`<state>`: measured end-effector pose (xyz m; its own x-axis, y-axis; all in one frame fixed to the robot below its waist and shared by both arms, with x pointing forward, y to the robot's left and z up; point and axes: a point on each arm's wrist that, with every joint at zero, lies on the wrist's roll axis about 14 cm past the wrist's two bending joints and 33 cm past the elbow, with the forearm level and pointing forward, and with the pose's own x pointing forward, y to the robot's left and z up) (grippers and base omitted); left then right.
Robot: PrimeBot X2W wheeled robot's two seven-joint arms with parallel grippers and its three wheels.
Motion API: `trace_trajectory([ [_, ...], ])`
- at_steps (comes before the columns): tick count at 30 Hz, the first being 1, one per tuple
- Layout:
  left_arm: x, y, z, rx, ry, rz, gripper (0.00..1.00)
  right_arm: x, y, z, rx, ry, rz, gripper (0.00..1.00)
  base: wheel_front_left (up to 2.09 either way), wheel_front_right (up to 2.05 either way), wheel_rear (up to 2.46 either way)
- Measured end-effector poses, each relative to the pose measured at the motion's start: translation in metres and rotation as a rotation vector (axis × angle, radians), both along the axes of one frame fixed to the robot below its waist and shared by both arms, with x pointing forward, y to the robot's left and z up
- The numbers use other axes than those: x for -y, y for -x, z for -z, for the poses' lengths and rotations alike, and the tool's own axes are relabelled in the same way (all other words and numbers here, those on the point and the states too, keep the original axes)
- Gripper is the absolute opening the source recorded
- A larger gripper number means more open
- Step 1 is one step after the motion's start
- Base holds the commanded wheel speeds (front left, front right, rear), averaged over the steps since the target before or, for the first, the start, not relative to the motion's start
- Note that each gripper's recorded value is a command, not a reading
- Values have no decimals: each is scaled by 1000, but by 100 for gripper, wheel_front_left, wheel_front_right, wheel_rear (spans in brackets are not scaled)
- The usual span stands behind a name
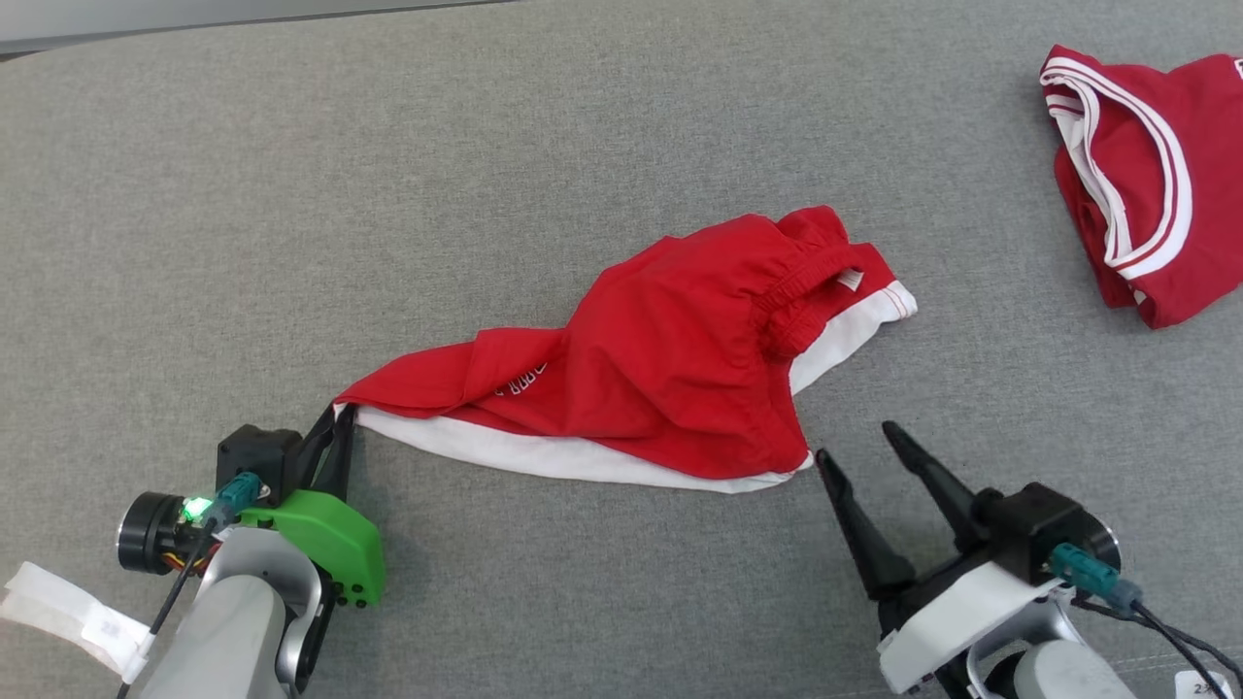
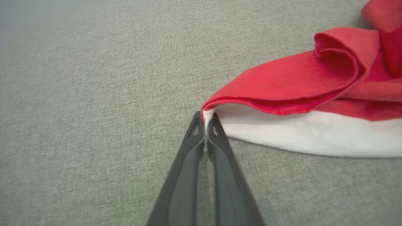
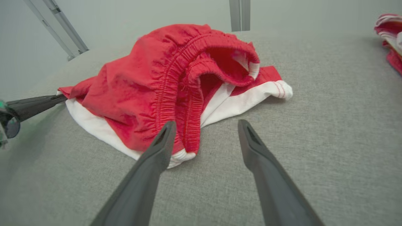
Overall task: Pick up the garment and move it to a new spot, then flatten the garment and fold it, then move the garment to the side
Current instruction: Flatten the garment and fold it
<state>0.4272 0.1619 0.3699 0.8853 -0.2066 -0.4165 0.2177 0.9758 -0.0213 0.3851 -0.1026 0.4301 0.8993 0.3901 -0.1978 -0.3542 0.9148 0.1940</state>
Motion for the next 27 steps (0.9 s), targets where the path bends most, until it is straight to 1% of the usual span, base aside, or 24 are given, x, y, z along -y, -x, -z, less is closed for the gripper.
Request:
trace_trajectory([
  [4,1,-1,-2,12,8,-1,0,-22,12,20,-67,4,-89,100,0,0,0],
  [11,0,-2,-1,24,18,-15,0,-37,9,39,-96,63,-182,100,0,0,0],
  [12,-1,-2,-2,30,20,-18,0,-39,9,42,-101,72,-196,83,0,0,0],
  [13,-1,-3,-3,32,23,-20,0,-40,9,43,-105,77,-204,28,0,0,0],
  [14,-1,-3,-3,40,27,-25,0,-41,8,44,-107,73,-204,0,0,0,0],
  [17,-4,-6,-11,74,40,-49,0,-42,6,40,-97,45,-198,0,0,0,0],
  [20,-3,-13,-27,138,72,-70,0,-37,-2,25,-41,11,-175,0,0,0,0],
  [23,2,-20,-56,233,127,-85,0,-30,-14,-1,49,-15,-147,0,0,0,0],
  [27,11,-31,-117,418,168,-64,0,-12,-32,-49,205,-33,-92,0,0,0,0],
])
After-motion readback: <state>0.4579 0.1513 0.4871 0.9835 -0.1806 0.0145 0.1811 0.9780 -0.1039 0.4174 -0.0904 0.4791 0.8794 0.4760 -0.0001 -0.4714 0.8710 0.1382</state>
